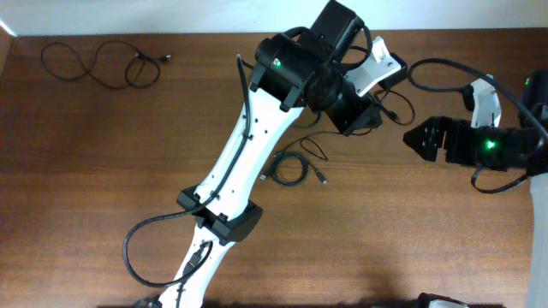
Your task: Untangle cables
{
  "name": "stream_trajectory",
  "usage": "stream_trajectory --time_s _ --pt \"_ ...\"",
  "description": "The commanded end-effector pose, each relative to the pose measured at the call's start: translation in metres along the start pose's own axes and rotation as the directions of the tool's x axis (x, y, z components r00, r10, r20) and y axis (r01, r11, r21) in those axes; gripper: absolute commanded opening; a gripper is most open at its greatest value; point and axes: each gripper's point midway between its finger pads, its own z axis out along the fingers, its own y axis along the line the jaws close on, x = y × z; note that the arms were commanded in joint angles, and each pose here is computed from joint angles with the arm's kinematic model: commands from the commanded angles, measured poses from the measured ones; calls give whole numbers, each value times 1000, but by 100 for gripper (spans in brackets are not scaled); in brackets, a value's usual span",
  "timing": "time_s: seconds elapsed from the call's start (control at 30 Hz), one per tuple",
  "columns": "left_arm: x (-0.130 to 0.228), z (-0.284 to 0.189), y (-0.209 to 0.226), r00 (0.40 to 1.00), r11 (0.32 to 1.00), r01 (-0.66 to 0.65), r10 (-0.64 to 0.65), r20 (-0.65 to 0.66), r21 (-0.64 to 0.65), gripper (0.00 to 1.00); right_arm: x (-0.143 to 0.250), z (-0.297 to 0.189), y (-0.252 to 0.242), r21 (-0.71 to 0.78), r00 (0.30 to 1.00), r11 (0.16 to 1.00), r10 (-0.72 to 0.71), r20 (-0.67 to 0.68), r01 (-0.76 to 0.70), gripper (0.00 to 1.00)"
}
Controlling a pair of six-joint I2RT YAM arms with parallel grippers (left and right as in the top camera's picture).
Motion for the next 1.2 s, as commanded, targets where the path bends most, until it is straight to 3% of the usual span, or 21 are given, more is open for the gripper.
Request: stream_trajectory --time_s 0.0,0.27,0.73,0.93,1.03,1.17 --pt "-11 -28 -23 997 998 -14 9 74 68 0 -11 7 -1 -15 1000 1000 -3 12 3 98" --pt "-16 -46 -37 993 987 5 -24 119 158 0 -31 20 4 -97 999 995 -22 46 27 99" --pt "-23 -59 -78 987 920 -27 -38 158 391 0 -65 16 4 -97 985 995 26 169 -10 99" --pt "-25 -66 -91 984 882 -41 -45 172 470 0 -67 15 -37 132 981 989 40 191 -66 99" --pt "-26 -68 -86 983 885 -23 -64 171 465 0 -63 7 -72 308 963 928 140 230 -209 99" --pt "-26 -75 -72 979 896 5 -94 179 445 0 -55 -5 -99 433 929 833 236 283 -344 99"
